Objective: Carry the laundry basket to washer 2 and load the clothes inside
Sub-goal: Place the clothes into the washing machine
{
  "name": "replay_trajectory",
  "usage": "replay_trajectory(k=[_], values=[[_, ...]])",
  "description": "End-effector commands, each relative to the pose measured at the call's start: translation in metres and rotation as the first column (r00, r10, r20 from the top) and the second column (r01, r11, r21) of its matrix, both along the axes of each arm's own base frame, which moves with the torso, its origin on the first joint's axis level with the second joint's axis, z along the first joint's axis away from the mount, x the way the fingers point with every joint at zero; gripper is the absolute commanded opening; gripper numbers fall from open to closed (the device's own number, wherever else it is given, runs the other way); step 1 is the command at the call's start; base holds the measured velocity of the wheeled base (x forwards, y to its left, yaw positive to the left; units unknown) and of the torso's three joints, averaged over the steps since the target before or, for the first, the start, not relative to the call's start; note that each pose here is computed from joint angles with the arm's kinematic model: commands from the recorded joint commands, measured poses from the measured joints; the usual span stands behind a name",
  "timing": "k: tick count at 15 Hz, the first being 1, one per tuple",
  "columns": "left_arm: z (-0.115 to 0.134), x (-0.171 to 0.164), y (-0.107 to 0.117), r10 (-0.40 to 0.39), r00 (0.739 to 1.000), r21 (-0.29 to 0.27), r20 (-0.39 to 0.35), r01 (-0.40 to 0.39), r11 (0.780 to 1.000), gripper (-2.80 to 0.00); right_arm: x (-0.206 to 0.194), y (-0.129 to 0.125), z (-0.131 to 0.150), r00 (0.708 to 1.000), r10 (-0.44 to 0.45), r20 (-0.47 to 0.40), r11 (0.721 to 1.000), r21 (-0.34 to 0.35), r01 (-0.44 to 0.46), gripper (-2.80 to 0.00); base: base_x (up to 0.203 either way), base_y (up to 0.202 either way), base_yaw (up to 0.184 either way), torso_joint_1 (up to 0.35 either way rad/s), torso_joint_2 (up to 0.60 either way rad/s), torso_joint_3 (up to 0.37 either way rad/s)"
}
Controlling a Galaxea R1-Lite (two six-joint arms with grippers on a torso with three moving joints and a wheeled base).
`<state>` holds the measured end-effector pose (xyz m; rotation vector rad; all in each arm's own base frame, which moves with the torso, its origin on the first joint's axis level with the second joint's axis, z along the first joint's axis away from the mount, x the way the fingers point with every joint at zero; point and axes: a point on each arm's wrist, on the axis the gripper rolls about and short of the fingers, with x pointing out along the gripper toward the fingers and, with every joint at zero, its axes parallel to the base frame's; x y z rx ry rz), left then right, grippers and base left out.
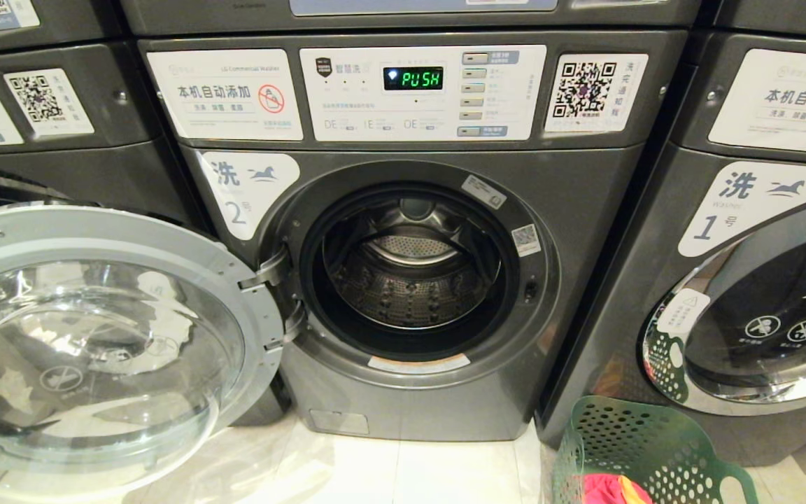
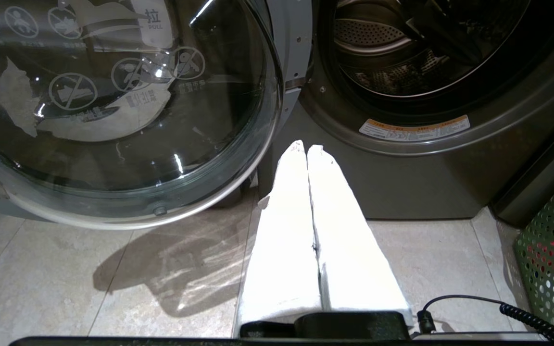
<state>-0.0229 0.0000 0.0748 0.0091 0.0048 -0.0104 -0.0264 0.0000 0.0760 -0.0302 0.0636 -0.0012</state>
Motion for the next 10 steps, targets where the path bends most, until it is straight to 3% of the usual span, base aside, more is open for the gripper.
replay_trajectory(k=[1,7,10], values=[[0.0,0.0001,0.0,0.0,1.0,0.0,-0.001,0.0,1.0,-2.8,0.0001,0.0,-0.0001,1.0,0.001,-0.002,1.0,0.0,-0.001,-2.8,0.0,0.0,0.0,0.0,0.0,0.0],[0.0,0.0001,0.0,0.0,1.0,0.003,-0.001,0.0,1.0,-2.8,0.0001,0.0,-0.0001,1.0,0.0,-0.002,1.0,0.003,0.0,-2.8,0.0,0.0,0.0,0.0,0.0,-0.005],[0.0,0.0001,0.0,0.0,1.0,0.002,-0.001,0.0,1.0,-2.8,0.0001,0.0,-0.0001,1.0,0.0,-0.002,1.0,0.003,0.0,-2.8,0.0,0.0,0.0,0.0,0.0,-0.136]])
